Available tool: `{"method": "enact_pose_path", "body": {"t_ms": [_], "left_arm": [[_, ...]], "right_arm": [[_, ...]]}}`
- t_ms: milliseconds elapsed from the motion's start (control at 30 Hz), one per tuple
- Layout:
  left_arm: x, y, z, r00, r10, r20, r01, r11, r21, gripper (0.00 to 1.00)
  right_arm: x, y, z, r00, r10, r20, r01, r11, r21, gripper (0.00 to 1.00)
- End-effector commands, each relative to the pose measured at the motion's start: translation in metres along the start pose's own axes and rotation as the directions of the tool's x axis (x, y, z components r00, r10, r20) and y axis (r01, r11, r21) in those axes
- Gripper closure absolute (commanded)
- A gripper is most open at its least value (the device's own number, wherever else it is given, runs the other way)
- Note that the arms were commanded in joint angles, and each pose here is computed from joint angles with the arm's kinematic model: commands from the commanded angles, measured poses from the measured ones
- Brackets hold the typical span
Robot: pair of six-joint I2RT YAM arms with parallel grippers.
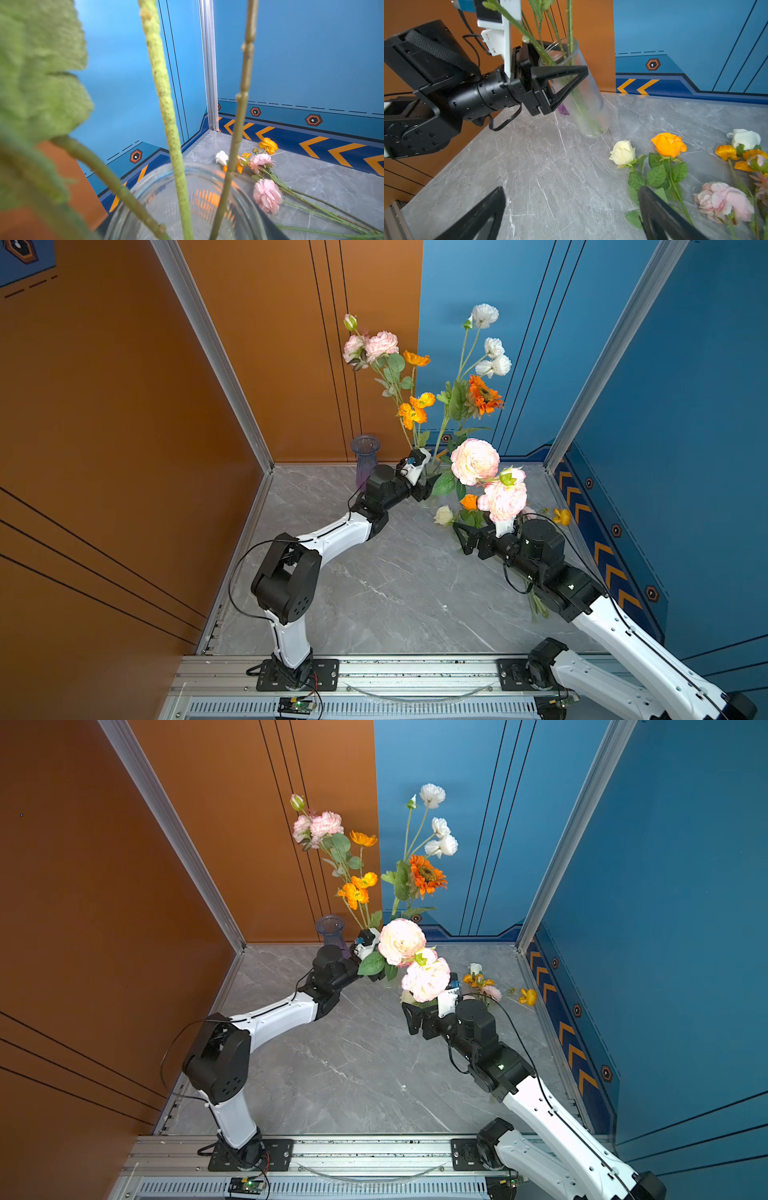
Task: Arrange the flowers into the vase
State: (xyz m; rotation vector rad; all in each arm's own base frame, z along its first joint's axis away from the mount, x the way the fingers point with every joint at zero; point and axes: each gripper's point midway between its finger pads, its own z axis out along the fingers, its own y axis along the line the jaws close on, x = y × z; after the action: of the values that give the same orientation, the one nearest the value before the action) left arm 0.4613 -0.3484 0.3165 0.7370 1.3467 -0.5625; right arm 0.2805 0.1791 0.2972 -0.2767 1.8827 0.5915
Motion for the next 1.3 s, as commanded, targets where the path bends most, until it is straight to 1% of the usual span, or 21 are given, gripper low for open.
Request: {"method": "enact_pose_path", "body": {"t_ms": [0,133,300,400,633,833,1033,1267], "left_arm": [[-0.047,0.027,0.010,0.986,0.087,0.144,-0.077,0.994,-0.076,0.70],[-0.031,0.046,0.031,0.990,0.080,0.120,-0.069,0.993,-0.093,0.71],[-0.005,0.073,0.051,0.994,0.067,0.085,-0.057,0.991,-0.120,0.71],[0.006,0.084,0.058,0.995,0.067,0.076,-0.056,0.989,-0.138,0.72],[0.021,0.106,0.069,0.995,0.055,0.078,-0.039,0.982,-0.183,0.72],[0.032,0.115,0.080,0.996,0.032,0.082,-0.015,0.979,-0.203,0.72],[0.054,0.118,0.089,0.999,0.033,0.032,-0.026,0.975,-0.221,0.72],[0.069,0.123,0.089,1.000,0.001,0.013,0.002,0.971,-0.237,0.69]], "right_arm": [[0.003,0.005,0.003,0.998,0.031,-0.061,-0.034,0.999,-0.038,0.00],[0.002,-0.001,0.007,0.996,0.039,-0.075,-0.041,0.999,-0.019,0.00],[0.009,-0.003,0.008,0.994,0.046,-0.097,-0.049,0.999,-0.024,0.00],[0.015,-0.005,0.005,0.992,0.060,-0.109,-0.062,0.998,-0.014,0.00],[0.028,-0.016,-0.002,0.990,0.071,-0.121,-0.068,0.997,0.028,0.00],[0.031,-0.018,-0.005,0.989,0.071,-0.128,-0.067,0.997,0.034,0.00],[0.033,-0.022,-0.012,0.990,0.076,-0.119,-0.070,0.996,0.053,0.00],[0.035,-0.025,-0.016,0.990,0.082,-0.117,-0.075,0.995,0.069,0.00]]}}
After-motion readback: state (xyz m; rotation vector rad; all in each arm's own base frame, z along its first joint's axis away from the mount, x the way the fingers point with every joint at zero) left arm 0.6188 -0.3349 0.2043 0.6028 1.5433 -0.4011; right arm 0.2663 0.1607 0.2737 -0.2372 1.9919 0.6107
